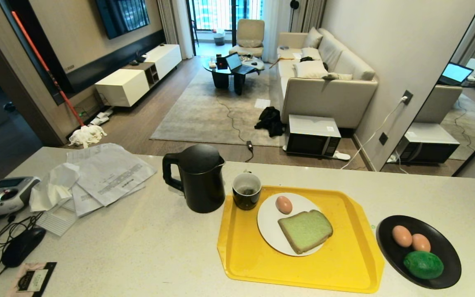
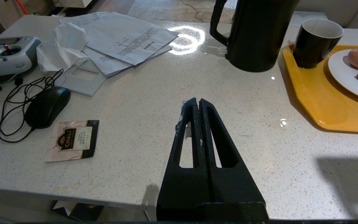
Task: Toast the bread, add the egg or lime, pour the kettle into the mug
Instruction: Pick up the kettle
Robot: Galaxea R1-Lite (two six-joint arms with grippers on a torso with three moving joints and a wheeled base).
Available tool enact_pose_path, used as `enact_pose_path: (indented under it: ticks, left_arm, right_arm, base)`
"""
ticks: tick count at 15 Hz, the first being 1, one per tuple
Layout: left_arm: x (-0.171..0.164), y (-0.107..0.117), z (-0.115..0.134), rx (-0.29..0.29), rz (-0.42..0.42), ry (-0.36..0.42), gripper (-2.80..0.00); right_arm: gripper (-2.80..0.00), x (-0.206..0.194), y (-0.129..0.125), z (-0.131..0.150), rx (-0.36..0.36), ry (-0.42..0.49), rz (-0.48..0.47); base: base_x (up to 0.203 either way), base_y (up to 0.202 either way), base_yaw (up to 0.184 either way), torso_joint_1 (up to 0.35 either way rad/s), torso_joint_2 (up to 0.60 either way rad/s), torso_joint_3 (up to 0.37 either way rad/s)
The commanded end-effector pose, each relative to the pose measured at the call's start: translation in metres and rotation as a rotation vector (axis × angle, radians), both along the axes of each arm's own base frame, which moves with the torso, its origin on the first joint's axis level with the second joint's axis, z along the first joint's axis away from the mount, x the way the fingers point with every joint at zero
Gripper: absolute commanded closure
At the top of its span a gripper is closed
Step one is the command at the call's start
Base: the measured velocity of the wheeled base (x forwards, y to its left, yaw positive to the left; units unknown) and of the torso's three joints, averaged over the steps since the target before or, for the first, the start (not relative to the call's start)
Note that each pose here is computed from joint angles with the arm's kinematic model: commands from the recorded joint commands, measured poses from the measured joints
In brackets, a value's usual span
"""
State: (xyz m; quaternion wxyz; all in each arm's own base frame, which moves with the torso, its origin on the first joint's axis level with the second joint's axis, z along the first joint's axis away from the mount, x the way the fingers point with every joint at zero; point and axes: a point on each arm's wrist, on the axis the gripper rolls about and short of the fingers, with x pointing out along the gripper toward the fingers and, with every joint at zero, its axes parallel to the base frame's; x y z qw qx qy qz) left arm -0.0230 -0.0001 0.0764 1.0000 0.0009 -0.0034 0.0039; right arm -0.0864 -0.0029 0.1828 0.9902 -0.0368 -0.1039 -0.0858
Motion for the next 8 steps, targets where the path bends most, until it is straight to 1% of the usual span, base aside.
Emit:
enact_pose_path:
  ticks: [1, 3, 4, 6, 7, 8]
  left_arm:
    - [0.000, 0.000, 0.000, 0.000, 0.001, -0.001, 0.00]
    - [0.000, 0.000, 0.000, 0.000, 0.000, -0.001, 0.00]
    - [0.000, 0.000, 0.000, 0.000, 0.000, -0.001, 0.00]
    - [0.000, 0.000, 0.000, 0.000, 0.000, -0.001, 0.00]
    - [0.000, 0.000, 0.000, 0.000, 0.000, -0.001, 0.00]
    - [0.000, 0.000, 0.000, 0.000, 0.001, -0.001, 0.00]
  right_arm:
    - [0.00, 0.011, 0.000, -0.023, 0.004, 0.064, 0.003]
    - [0.00, 0.029, 0.000, -0.046, 0.025, 0.121, 0.017]
    - [0.00, 0.038, 0.000, -0.057, 0.027, 0.129, 0.031]
    - [0.00, 0.055, 0.001, -0.082, 0.018, 0.111, 0.047]
    - [0.00, 0.061, 0.001, -0.090, 0.013, 0.086, 0.053]
    - [0.00, 0.063, 0.001, -0.096, 0.019, 0.085, 0.062]
  base:
    - [0.000, 0.000, 0.000, 0.000, 0.00, 0.000]
    - [0.000, 0.000, 0.000, 0.000, 0.00, 0.000]
    - [0.000, 0.000, 0.000, 0.000, 0.00, 0.000]
    - [0.000, 0.000, 0.000, 0.000, 0.00, 0.000]
    - [0.000, 0.000, 0.000, 0.000, 0.00, 0.000]
    - [0.000, 0.000, 0.000, 0.000, 0.00, 0.000]
